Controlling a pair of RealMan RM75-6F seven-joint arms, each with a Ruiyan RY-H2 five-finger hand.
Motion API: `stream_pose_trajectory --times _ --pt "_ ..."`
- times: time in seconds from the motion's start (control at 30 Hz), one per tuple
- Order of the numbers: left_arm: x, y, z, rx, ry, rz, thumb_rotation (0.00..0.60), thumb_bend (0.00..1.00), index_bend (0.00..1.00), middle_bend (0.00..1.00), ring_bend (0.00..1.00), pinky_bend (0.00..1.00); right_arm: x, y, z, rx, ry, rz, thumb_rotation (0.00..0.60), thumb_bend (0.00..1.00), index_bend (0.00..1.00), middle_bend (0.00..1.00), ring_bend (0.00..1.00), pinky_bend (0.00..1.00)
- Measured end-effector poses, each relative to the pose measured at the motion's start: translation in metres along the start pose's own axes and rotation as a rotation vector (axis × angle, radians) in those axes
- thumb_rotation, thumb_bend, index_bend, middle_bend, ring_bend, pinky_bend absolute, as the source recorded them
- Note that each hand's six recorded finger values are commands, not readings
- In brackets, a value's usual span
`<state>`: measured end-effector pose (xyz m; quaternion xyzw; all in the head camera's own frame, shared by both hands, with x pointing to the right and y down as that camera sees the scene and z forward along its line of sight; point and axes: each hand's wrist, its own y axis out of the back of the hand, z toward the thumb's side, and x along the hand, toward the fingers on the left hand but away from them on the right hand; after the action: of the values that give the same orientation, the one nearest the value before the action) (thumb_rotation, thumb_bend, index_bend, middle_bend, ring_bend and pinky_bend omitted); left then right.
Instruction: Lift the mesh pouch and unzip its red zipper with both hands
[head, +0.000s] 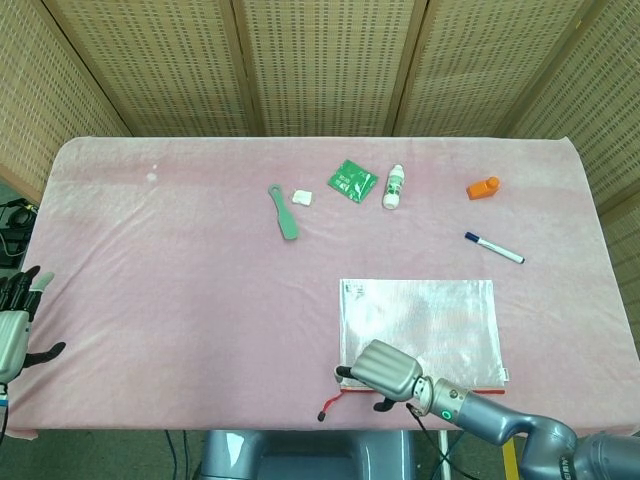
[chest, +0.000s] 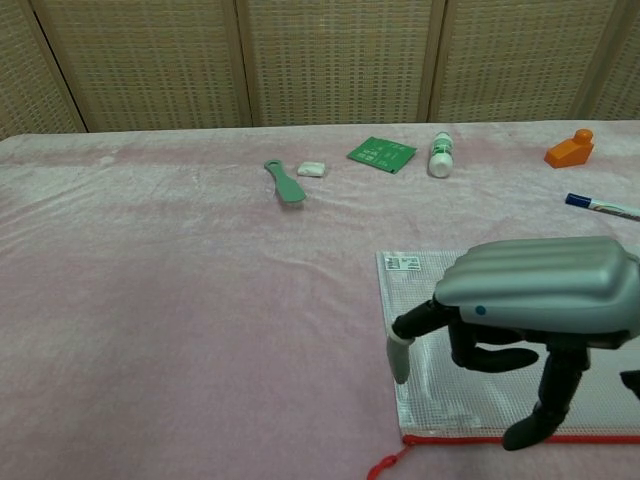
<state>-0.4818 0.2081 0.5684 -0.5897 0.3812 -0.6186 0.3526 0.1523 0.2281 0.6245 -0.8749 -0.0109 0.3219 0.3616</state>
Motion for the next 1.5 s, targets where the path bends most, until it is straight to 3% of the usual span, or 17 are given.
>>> stream_pose_trajectory --times 0.13,0.6,1.5 --pt "0.0 0.001 -0.001 -0.002 0.003 0.002 0.6 0.0 0.0 0.0 0.0 0.0 -0.015 -0.006 0.007 -0.007 0.011 0.01 0.6 0.37 0.44 0.99 0.95 1.0" --pt "0.002 0.001 -0.002 -0.007 0.007 -0.005 0.6 0.0 0.0 0.0 0.0 0.0 -0.052 -0.028 0.023 0.016 0.035 0.06 0.6 0.39 0.5 0.99 0.95 1.0" --pt "0.003 0.003 -0.004 -0.02 0.011 -0.006 0.6 0.0 0.0 0.0 0.0 0.0 -0.076 -0.053 0.03 0.063 0.028 0.084 0.6 0.44 0.52 0.99 0.95 1.0"
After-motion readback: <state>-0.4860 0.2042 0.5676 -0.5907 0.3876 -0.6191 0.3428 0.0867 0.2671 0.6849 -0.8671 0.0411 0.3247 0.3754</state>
